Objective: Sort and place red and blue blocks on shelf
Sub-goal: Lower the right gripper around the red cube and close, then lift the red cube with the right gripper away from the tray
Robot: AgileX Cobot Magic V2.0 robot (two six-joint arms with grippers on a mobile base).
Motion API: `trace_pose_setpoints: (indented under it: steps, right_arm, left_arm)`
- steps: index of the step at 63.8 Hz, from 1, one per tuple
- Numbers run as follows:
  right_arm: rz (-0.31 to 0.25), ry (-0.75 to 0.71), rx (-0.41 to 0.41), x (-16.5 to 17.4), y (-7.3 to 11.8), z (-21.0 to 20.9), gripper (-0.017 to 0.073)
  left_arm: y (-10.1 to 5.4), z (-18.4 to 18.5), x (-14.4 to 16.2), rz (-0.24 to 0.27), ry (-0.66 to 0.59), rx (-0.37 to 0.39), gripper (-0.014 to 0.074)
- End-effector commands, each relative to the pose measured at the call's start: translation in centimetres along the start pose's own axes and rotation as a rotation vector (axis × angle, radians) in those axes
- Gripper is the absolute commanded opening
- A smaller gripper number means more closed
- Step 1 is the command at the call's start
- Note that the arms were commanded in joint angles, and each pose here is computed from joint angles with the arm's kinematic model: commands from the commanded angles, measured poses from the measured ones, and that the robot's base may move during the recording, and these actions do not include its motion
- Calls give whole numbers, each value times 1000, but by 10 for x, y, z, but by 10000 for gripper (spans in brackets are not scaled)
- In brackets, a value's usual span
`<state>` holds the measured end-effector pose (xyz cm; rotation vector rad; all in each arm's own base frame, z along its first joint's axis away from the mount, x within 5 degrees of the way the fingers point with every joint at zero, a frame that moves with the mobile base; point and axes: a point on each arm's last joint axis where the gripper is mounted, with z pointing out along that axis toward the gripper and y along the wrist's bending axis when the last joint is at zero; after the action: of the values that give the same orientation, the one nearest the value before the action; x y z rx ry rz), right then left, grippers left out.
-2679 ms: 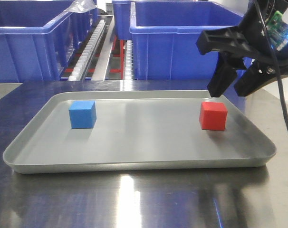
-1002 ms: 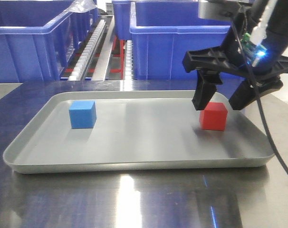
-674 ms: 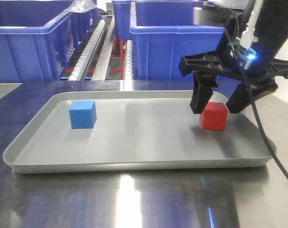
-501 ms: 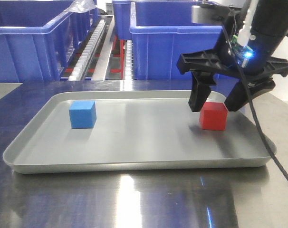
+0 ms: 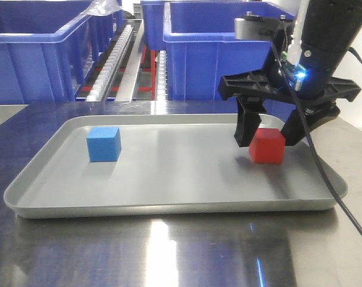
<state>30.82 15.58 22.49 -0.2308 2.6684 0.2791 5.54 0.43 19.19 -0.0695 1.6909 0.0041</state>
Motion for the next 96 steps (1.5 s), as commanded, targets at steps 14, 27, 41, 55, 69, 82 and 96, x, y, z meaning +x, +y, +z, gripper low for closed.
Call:
trace_pose_setpoints:
  steps: [14,27,41,55,69,82,96]
  right_arm:
    - [-1,-98,-31,-14,5,-21,252]
    - [-1,-103,-32,-15,5,-23,78]
    - [-2,-157,-48,-22,8,-36,50]
    - [-26,-275,-64,-28,9,-60,50]
    - [-81,-393,-53,-32,7,-91,50]
    - [-105,-468,-51,-29,6,-118,50]
    - [-114,-544,-60,-22,3,-142,50]
  left_arm:
    - [-2,1,2,-12,-61,21,123]
    - [-2,1,2,-12,-61,21,123]
    - [-2,1,2,-12,-61,21,123]
    - [-2,1,2,-12,-61,21,123]
    - [-2,1,2,-12,-61,21,123]
    - [-2,1,2,-12,-61,21,123]
    - [-2,1,2,-12,-61,21,123]
